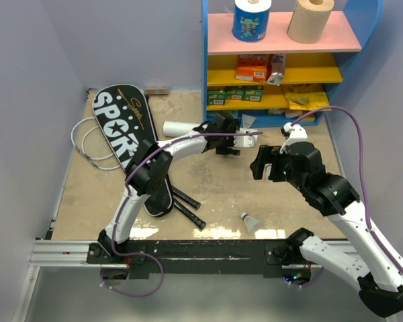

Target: Pack up the badminton gear

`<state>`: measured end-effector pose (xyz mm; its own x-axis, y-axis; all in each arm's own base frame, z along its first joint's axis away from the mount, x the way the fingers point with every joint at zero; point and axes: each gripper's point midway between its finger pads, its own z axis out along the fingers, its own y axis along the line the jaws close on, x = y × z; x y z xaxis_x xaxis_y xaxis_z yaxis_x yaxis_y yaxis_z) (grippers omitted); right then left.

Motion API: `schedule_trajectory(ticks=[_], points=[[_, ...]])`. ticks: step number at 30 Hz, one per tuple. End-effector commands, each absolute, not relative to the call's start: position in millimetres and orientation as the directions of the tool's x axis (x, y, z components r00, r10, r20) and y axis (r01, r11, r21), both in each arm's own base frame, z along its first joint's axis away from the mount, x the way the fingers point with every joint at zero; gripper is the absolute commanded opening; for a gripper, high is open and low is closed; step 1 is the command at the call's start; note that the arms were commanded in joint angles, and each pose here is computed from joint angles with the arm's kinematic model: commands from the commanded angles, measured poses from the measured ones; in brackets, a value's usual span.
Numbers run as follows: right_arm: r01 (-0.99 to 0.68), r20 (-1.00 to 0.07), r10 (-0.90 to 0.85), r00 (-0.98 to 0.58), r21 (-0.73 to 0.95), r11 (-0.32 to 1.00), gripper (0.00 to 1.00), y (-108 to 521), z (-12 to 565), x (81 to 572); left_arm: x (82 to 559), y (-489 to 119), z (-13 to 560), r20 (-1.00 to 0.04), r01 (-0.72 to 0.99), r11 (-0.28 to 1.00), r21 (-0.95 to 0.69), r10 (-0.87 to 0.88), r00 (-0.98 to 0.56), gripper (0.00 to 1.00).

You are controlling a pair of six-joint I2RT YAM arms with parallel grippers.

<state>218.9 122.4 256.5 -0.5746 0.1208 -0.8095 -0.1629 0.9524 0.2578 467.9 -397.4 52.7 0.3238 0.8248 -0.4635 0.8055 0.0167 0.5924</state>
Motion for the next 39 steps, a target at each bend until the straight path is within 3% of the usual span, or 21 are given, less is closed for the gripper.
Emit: schedule_trajectory(ticks=[1,6,12,18,21,22,25,29,33,39], points=[[-0.166,-0.808,0.143,-0.572,0.284,0.944,0.99,123,262,215,468,-399,26,-0.451,0.830,-0.015,0.558,0.834,0.318,1.00],[-0.169,-0.802,0.148,-0.579,0.296,0.940,0.99,125,264,213,476,-397,14,-0.438,0.829,-0.014,0.559,0.844,0.309,0.99],[-0.173,-0.796,0.146,-0.588,0.299,0.938,0.99,127,262,212,472,-391,-7,-0.438,0.857,-0.014,0.515,0.855,0.277,0.88],[-0.179,-0.791,0.149,-0.594,0.311,0.934,0.99,129,261,211,462,-386,-27,-0.441,0.886,-0.006,0.465,0.865,0.238,0.68],[-0.186,-0.787,0.151,-0.598,0.319,0.929,0.99,131,261,210,458,-384,-30,-0.449,0.895,0.002,0.445,0.866,0.221,0.49],[-0.186,-0.786,0.151,-0.599,0.320,0.929,0.99,131,261,210,456,-384,-30,-0.450,0.898,0.005,0.440,0.866,0.216,0.36],[-0.188,-0.786,0.158,-0.597,0.329,0.925,0.99,132,264,208,452,-386,-24,-0.450,0.895,0.003,0.446,0.865,0.221,0.20],[-0.186,-0.790,0.168,-0.590,0.335,0.924,0.99,129,269,206,448,-396,-1,-0.440,0.871,0.002,0.492,0.864,0.247,0.16],[-0.180,-0.797,0.179,-0.577,0.339,0.924,0.99,125,277,202,435,-410,27,-0.429,0.851,-0.017,0.525,0.858,0.281,0.00],[-0.176,-0.808,0.211,-0.550,0.359,0.917,0.99,117,296,193,412,-421,60,-0.422,0.842,-0.027,0.538,0.856,0.297,0.00]])
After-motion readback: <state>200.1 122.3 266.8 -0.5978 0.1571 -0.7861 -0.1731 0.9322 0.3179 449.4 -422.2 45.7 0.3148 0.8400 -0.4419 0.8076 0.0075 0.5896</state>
